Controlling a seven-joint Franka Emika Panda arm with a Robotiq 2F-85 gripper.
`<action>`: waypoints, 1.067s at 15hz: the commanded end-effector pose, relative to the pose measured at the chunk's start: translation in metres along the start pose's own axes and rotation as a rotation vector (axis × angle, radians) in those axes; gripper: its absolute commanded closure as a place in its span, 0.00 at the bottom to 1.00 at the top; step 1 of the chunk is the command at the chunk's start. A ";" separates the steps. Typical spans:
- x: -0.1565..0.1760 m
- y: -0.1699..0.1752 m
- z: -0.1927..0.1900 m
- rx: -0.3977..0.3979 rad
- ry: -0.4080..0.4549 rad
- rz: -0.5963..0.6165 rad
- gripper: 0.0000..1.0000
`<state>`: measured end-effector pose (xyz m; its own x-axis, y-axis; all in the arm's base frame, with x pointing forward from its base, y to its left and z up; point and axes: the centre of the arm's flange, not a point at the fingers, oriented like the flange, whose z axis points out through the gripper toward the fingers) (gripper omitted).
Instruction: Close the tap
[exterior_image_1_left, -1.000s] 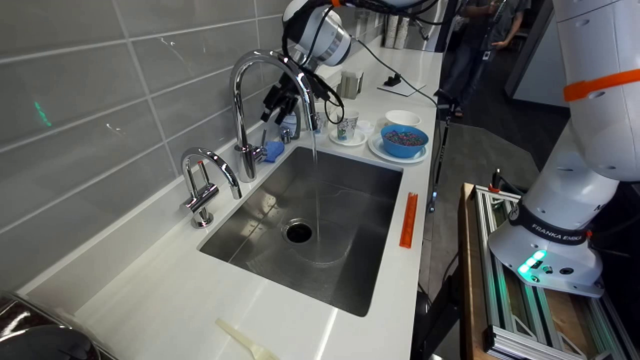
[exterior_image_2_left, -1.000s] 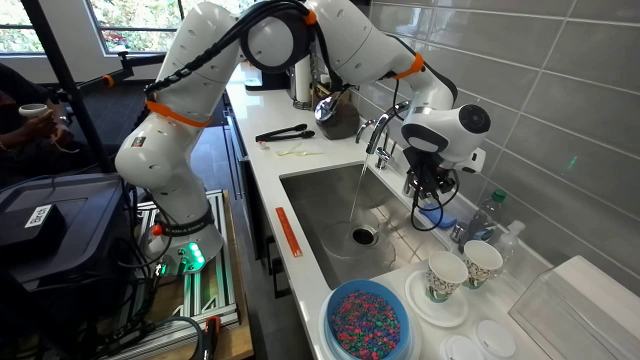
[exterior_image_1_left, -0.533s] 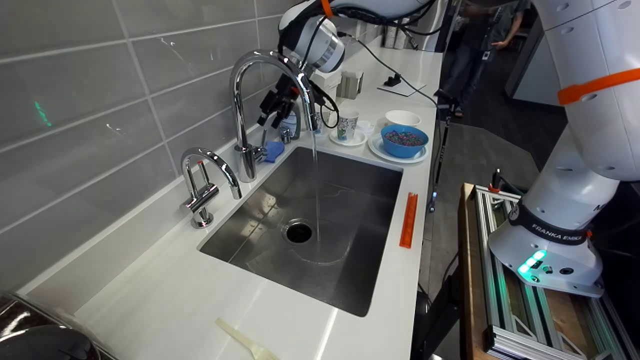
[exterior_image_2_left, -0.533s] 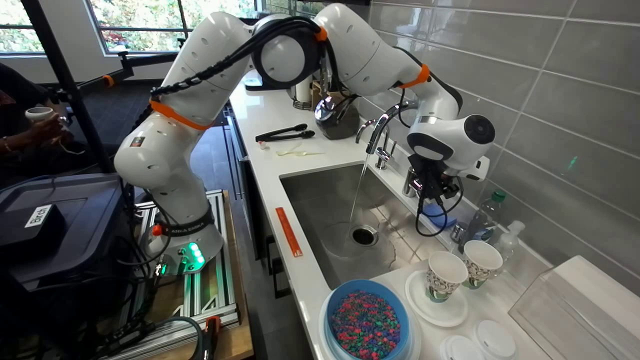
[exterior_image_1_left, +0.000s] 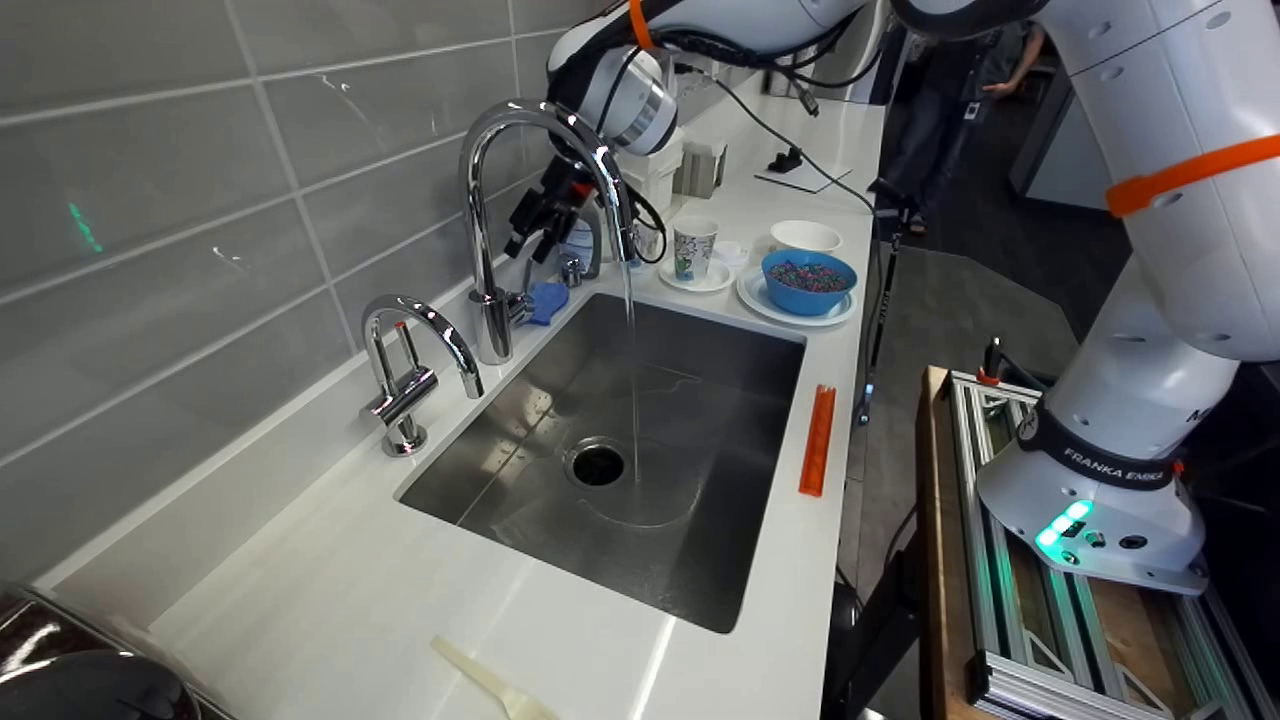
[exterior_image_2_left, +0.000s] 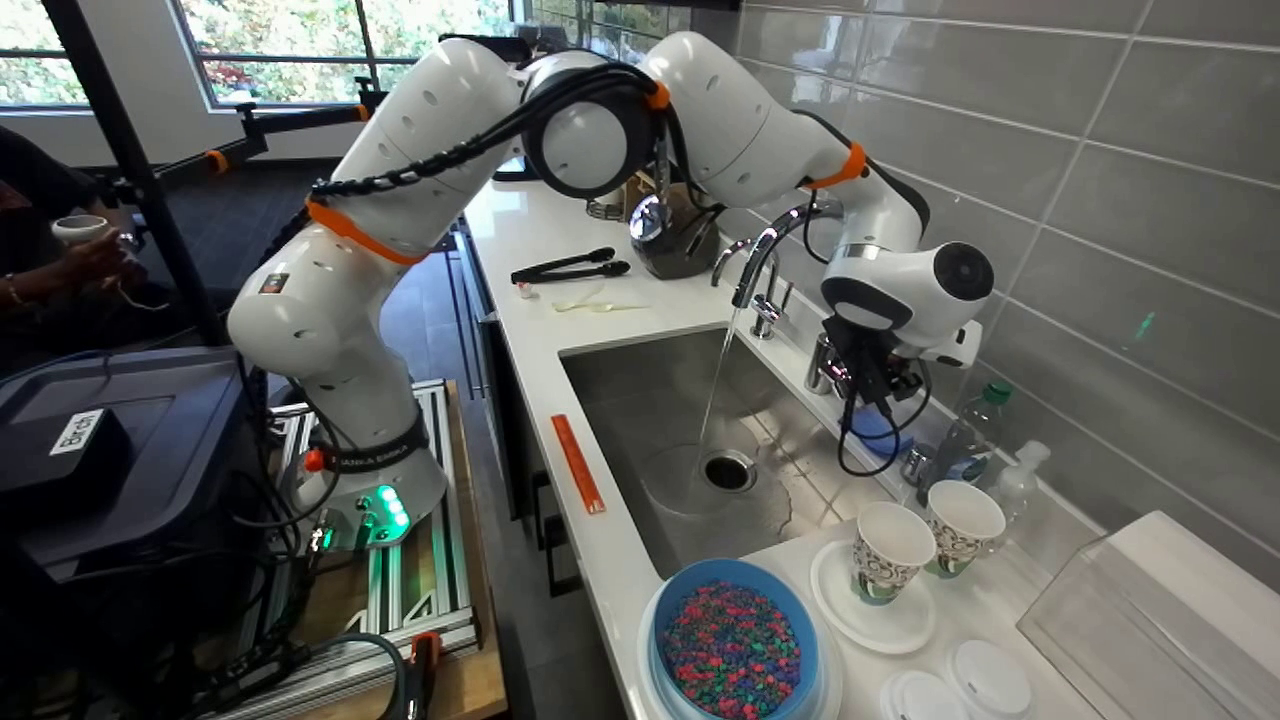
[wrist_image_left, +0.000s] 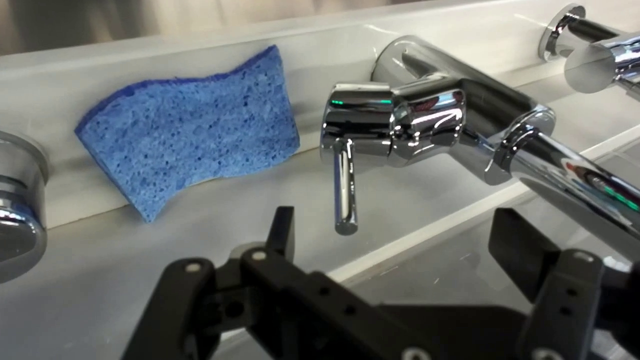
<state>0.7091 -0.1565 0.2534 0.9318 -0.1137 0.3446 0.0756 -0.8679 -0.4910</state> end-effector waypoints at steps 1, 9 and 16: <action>0.008 0.008 0.008 0.003 0.009 0.005 0.00; 0.007 0.013 0.005 0.006 0.005 0.008 0.41; 0.007 0.013 0.001 -0.002 0.002 0.002 0.65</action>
<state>0.7131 -0.1651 0.2506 0.9286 -0.1197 0.3513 0.0731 -0.8690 -0.4893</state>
